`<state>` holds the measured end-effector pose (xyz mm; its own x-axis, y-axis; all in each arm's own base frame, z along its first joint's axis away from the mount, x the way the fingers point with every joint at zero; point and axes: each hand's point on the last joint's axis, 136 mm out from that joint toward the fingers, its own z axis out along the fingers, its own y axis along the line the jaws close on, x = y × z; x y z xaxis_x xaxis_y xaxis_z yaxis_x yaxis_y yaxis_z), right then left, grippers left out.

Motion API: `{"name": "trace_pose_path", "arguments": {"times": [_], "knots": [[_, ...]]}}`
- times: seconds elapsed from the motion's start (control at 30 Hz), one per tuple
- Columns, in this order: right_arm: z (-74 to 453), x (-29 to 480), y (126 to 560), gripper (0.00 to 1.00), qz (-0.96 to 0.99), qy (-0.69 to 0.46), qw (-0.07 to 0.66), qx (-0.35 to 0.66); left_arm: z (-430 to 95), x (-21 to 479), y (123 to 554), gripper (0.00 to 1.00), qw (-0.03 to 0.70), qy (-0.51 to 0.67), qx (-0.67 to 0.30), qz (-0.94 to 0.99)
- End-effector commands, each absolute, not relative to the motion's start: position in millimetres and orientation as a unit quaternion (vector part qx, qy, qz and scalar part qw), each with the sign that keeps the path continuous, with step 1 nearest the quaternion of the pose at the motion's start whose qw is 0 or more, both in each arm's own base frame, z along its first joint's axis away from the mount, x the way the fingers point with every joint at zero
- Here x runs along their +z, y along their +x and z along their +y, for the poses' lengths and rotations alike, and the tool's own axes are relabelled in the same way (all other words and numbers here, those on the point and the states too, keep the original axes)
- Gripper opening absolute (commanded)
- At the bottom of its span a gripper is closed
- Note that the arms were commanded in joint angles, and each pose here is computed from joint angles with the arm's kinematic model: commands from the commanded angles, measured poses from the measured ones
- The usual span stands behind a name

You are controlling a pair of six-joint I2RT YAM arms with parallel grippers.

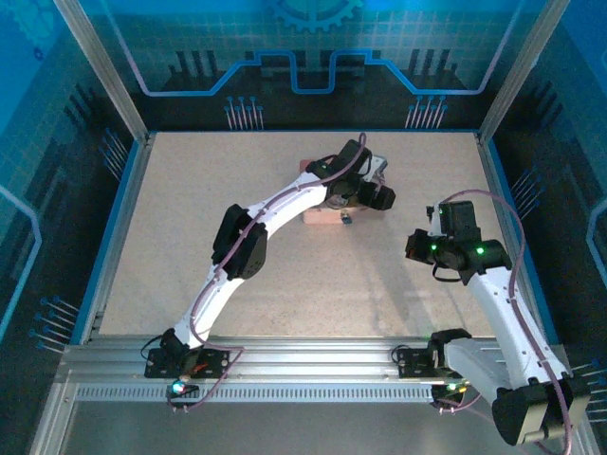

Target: Unlock the padlock with the key

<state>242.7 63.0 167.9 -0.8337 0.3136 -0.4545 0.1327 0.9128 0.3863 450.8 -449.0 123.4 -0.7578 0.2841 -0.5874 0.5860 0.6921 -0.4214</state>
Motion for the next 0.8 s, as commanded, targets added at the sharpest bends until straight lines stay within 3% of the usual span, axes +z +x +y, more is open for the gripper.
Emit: {"name": "trace_pose_path", "arguments": {"times": [0.0, 0.53, 0.77], "knots": [[60, 166, 240, 0.0, 0.942, 0.128, 0.256, 0.176, -435, 111, 415, 0.89, 0.198, 0.259, -0.293, 0.899], [83, 160, 249, 0.0, 0.934, 0.109, 0.244, 0.238, -390, 131, 340, 0.89, 0.219, 0.235, -0.305, 0.896], [111, 161, 262, 0.0, 0.924, 0.072, 0.25, 0.279, -394, 172, 340, 0.91, 0.249, 0.238, -0.332, 0.878]]}}
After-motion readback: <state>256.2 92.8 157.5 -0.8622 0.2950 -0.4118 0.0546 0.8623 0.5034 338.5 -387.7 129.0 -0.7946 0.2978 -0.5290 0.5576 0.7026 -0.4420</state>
